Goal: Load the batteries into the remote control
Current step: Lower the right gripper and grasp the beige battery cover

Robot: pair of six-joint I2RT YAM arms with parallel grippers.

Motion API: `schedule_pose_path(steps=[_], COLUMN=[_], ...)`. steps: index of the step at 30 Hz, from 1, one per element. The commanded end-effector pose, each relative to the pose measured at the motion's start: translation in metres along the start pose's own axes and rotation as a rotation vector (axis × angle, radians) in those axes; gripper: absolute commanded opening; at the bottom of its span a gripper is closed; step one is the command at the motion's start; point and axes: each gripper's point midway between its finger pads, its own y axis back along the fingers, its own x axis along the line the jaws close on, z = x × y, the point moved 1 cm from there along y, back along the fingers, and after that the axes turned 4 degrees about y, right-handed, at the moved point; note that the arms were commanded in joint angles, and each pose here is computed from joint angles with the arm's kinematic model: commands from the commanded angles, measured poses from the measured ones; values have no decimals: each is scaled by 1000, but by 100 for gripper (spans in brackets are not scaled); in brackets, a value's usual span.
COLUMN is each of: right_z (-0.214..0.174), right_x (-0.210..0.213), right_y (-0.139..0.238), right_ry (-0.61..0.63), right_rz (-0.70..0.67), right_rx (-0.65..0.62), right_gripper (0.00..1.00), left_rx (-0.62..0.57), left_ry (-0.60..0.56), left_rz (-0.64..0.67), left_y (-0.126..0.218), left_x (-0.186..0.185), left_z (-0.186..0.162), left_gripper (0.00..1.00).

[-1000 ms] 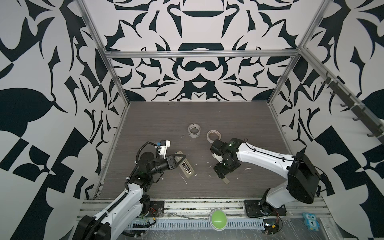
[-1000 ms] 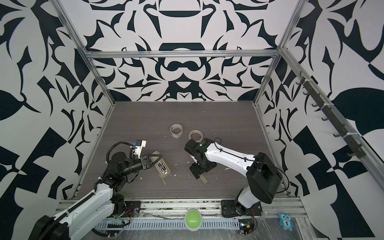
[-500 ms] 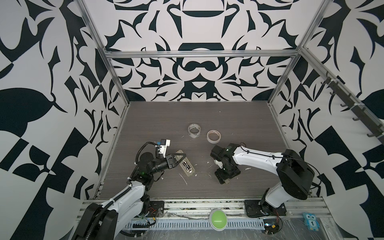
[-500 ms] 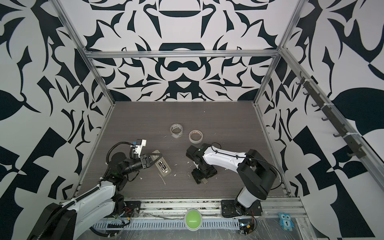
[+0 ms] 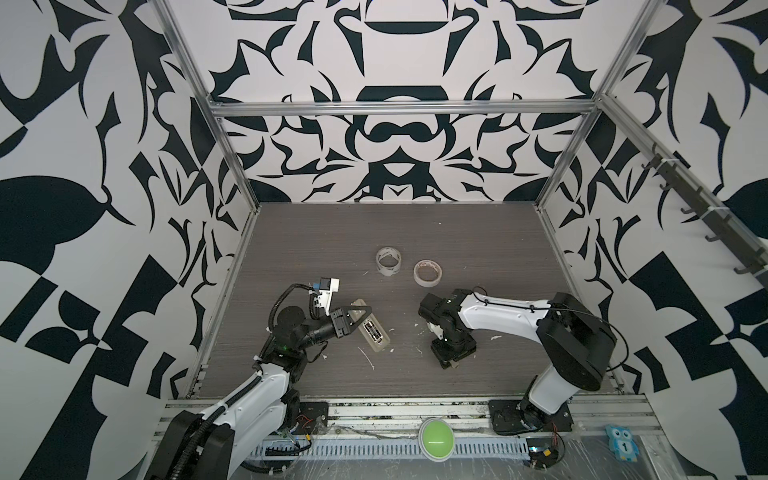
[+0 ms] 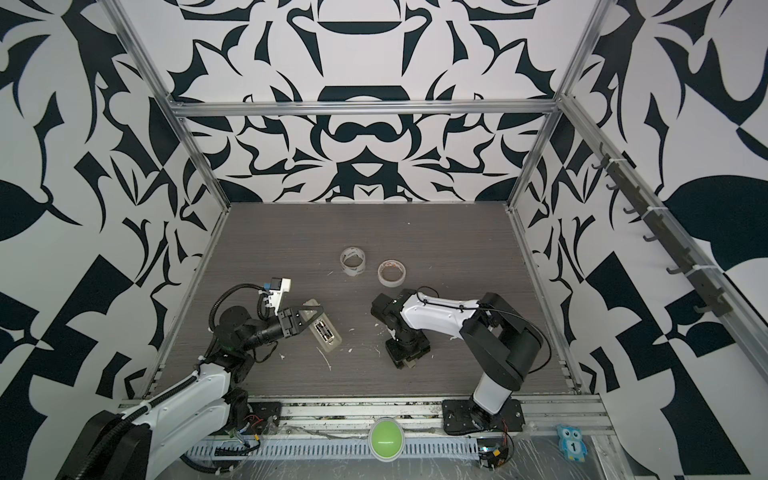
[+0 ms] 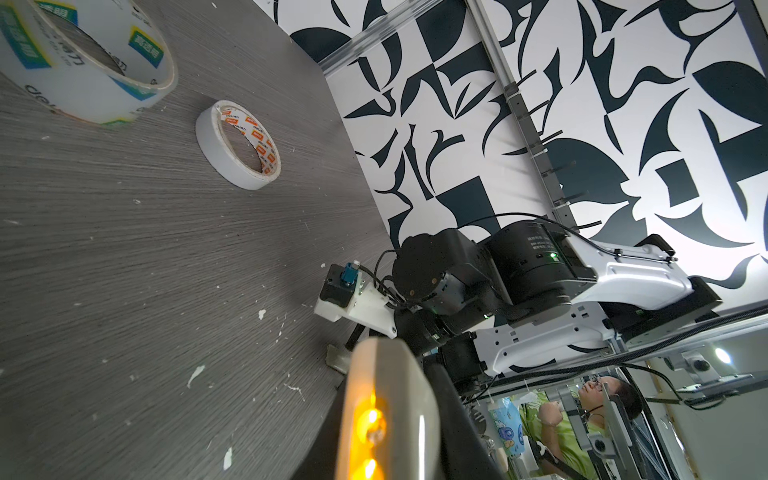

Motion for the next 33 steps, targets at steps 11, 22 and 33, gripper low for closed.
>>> schedule_pose_path(steps=[11,22,33], right_z=[-5,-5,5], right_x=[-2,-1,8], right_y=[-1,-1,21], right_ry=[-3,13,93], right_rz=[-12,-27,-40], right_rx=[26,20,-82], right_gripper=[45,31,17], left_rx=[-10,-20,-62], left_ry=[-23,-5,6], left_rz=[-23,-6,82], left_y=[-1,-3,-2], left_x=[-4,4,23], left_z=[5,6,11], left_gripper=[0,0,0])
